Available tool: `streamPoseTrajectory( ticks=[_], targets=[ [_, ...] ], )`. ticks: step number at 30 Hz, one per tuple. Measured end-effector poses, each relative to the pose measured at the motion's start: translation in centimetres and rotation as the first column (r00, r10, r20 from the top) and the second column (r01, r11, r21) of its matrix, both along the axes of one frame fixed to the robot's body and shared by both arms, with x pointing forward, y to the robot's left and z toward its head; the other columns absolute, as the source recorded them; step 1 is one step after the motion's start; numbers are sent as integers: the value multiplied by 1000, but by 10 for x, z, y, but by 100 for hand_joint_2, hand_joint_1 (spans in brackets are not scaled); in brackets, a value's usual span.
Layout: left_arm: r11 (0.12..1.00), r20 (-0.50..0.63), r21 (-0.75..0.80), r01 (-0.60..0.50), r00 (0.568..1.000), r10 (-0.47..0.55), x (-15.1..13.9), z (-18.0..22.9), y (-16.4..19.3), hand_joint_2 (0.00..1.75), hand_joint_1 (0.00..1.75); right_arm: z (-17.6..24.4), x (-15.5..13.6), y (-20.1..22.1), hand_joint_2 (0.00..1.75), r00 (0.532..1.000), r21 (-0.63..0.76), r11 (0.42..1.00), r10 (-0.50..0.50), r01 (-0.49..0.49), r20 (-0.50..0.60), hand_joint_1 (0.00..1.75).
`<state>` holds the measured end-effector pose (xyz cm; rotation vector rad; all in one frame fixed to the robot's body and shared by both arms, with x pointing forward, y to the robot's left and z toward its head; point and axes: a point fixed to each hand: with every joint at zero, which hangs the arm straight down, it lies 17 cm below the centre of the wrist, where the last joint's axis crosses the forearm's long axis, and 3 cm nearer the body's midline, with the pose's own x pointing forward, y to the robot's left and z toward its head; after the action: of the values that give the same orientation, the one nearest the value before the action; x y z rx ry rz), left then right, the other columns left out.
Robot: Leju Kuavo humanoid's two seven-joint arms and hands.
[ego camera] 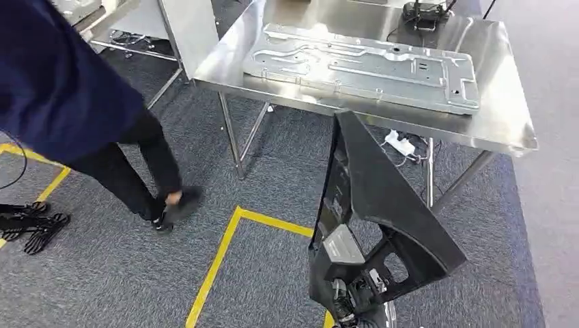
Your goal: Take the parts from the cabinet and place them on the table.
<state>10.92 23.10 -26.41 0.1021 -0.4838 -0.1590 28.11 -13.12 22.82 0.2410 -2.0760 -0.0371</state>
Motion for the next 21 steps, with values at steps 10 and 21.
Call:
streamPoseTrajectory(
  ticks=[10,21],
  targets=[
    [1000,0,-2,-4,1000,4,-1,0,0,175,0,-4,4,-4,175,998,-47,997,-55,54,-7,175],
    [1000,12,-10,0,1000,0,0,1,-2,175,0,-2,5,-4,175,996,-70,994,-87,87,5,175]
  ],
)
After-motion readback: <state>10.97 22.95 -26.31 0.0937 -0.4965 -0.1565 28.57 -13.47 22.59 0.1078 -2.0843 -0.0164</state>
